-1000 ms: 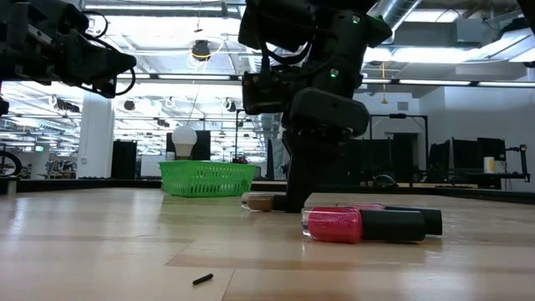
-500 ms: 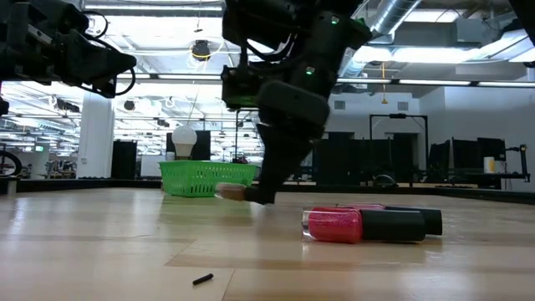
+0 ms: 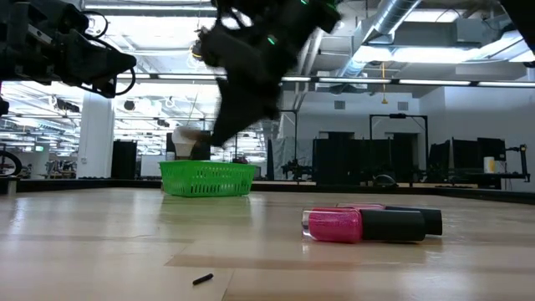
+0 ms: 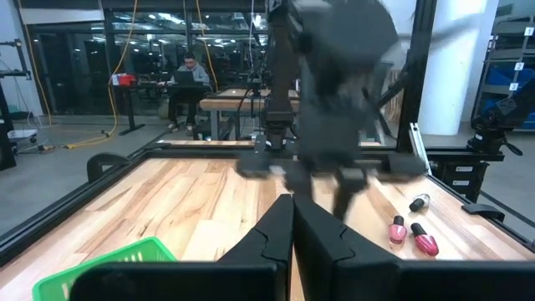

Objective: Pick & Place Nail Polish
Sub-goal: Put the brown nail polish bottle into the green bin

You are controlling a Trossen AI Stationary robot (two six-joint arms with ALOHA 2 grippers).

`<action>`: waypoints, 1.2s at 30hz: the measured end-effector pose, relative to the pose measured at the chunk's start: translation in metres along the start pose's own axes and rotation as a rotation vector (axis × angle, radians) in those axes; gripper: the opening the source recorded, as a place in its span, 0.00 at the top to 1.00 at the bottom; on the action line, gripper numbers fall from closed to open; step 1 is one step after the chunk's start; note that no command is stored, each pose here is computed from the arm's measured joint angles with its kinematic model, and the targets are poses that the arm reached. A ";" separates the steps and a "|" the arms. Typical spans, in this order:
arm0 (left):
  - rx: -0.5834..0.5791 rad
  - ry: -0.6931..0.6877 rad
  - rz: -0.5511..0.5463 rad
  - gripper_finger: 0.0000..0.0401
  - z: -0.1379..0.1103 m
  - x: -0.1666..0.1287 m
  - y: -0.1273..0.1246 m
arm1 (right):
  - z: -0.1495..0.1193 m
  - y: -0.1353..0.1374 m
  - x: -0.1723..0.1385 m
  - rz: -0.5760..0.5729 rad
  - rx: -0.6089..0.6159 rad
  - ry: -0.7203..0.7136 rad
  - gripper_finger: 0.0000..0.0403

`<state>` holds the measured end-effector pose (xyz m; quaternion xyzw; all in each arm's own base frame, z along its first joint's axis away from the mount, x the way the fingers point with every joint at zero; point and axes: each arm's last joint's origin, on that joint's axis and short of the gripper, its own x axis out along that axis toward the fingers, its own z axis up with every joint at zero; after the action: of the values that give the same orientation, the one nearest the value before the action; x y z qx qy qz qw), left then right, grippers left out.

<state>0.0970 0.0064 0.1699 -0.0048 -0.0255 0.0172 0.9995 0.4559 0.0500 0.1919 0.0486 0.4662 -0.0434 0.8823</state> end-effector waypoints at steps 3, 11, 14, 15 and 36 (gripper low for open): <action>0.000 0.000 0.000 1.00 0.000 0.000 0.000 | 0.027 -0.018 -0.014 -0.050 0.038 -0.099 0.89; 0.000 0.000 -0.001 1.00 0.000 0.000 0.000 | 0.066 -0.084 -0.034 -0.194 0.210 -0.236 0.89; 0.000 0.000 -0.001 1.00 0.000 0.000 0.000 | 0.065 -0.100 -0.023 -0.220 0.239 -0.212 0.89; 0.000 0.000 -0.001 1.00 0.000 0.000 0.000 | 0.064 -0.103 -0.021 -0.223 0.253 -0.207 0.89; 0.000 0.000 0.001 1.00 0.000 0.000 0.000 | 0.037 -0.119 0.039 -0.322 0.409 -0.076 0.89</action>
<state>0.0970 0.0065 0.1698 -0.0048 -0.0253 0.0178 0.9995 0.4931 -0.0739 0.1752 0.1497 0.4162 -0.2784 0.8526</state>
